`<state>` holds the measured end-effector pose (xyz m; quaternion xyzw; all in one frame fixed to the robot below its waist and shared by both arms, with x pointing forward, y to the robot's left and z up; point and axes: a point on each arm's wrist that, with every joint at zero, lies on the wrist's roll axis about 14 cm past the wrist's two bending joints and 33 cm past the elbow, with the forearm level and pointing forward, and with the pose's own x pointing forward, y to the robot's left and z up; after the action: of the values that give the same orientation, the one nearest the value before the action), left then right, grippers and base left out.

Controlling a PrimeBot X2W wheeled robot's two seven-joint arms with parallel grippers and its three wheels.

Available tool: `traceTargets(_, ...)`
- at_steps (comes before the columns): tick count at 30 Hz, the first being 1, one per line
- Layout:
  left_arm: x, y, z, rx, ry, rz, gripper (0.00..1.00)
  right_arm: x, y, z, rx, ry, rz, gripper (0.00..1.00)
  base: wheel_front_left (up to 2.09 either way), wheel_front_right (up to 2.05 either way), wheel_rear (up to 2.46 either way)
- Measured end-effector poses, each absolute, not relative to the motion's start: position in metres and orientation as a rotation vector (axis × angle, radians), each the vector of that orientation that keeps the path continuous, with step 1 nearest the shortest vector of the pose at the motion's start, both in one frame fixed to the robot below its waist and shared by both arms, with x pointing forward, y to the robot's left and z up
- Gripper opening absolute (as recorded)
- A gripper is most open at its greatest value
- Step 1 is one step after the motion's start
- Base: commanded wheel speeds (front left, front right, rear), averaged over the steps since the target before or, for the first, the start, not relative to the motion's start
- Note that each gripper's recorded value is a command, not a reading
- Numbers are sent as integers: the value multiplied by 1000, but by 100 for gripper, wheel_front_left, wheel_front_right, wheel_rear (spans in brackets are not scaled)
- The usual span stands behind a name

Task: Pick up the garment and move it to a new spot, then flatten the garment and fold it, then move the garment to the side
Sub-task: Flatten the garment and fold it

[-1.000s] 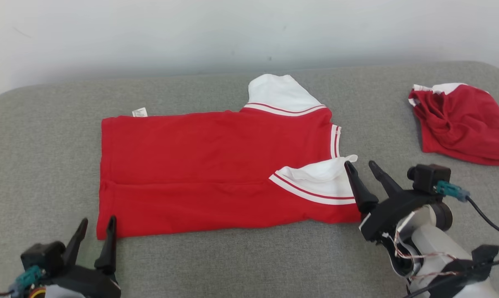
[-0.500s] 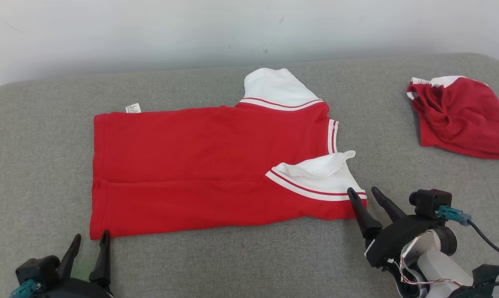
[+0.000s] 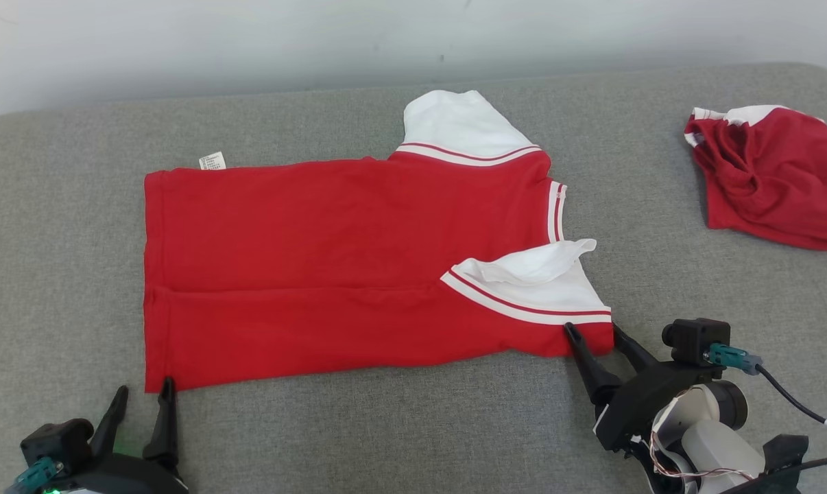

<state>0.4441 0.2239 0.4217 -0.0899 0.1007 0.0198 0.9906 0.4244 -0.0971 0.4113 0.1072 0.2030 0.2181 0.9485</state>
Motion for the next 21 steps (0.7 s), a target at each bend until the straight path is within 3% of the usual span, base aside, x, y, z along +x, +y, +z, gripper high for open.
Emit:
traceTargets(1, 445, 223, 419, -183, 209, 40, 100, 425, -97, 411, 220, 416, 443, 41, 0, 0, 0)
traceTargets(2, 445, 223, 418, -185, 212, 42, 94, 425, -97, 410, 221, 418, 443, 18, 0, 0, 0)
traceTargets(3, 446, 223, 418, -187, 212, 43, 40, 426, -97, 410, 221, 419, 442, 0, 0, 0, 0)
traceTargets(5, 447, 223, 418, -188, 215, 43, 0, 426, -97, 410, 219, 419, 441, 0, 0, 0, 0)
traceTargets(14, 445, 211, 428, -199, 185, 12, 0, 430, -106, 424, 239, 364, 413, 0, 0, 0, 0)
traceTargets(21, 422, 204, 438, -227, 148, 1, 0, 412, -126, 436, 249, 325, 375, 0, 0, 0, 0)
